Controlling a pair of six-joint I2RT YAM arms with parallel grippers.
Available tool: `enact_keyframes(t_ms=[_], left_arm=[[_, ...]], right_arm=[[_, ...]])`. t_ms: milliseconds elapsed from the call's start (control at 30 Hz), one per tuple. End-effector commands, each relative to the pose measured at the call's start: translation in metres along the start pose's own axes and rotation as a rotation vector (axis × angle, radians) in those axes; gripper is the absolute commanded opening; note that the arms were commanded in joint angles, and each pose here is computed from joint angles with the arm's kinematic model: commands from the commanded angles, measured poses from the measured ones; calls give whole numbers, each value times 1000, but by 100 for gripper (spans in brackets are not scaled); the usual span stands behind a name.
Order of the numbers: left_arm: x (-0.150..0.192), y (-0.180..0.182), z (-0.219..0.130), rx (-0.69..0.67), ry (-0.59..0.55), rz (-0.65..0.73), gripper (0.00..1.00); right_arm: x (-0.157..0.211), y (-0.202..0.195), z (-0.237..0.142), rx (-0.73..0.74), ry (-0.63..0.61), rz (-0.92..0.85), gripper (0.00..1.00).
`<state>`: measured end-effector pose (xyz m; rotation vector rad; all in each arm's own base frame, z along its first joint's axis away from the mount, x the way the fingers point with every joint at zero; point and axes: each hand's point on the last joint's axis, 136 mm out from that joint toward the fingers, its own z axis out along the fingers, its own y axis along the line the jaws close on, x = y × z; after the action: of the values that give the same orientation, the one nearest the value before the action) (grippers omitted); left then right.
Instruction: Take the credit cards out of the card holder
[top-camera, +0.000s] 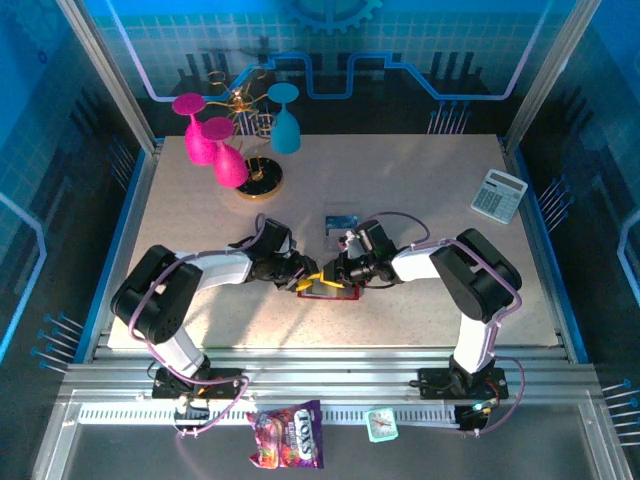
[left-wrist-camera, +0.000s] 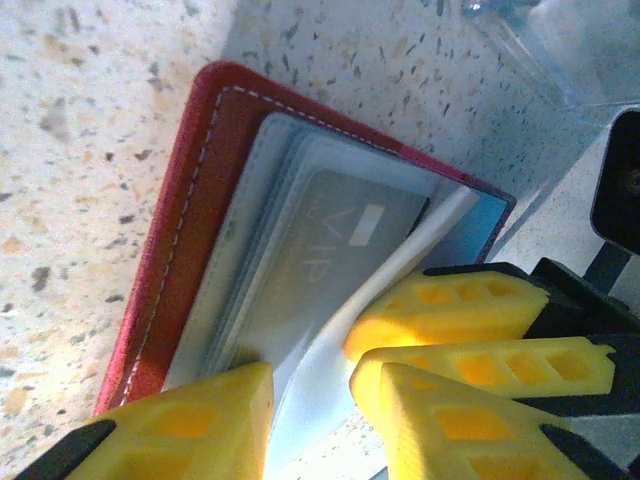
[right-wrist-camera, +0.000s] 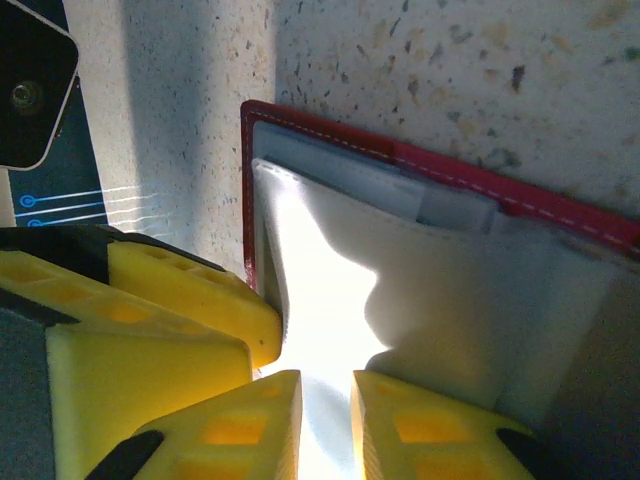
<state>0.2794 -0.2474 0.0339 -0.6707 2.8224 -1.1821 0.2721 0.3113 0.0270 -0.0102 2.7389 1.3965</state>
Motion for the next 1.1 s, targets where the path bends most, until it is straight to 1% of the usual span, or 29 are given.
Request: enact_keyframes(t_ms=[0,100,267,500,600,800,967,1067], left_arm=[[2,-6,5,13,23,-9,34],[1,-7,6,15,23,-4,31],[1,-7,8,18,28,-6,31],[1,-15,5,47,30,12,33],[-1,-23,1,61,18,32,37],[-2,-43,-5,98,22,81,42],[1,-67,-3,169,75,124,46],[4,-75,1,177,105,141,48]], right_arm=[[3,-3,-6,7,-4,27,22],[1,6,-13,8,-15,9,23],[-3,16,-27,36,-42,-15,24],[-11,24,-56,89,-94,-50,24],[-16,25,-72,126,-122,-65,25],[-21,15,-101,201,-162,-68,26],[-17,-6,-120,260,-169,-28,28],[-12,-19,-129,283,-175,0,28]])
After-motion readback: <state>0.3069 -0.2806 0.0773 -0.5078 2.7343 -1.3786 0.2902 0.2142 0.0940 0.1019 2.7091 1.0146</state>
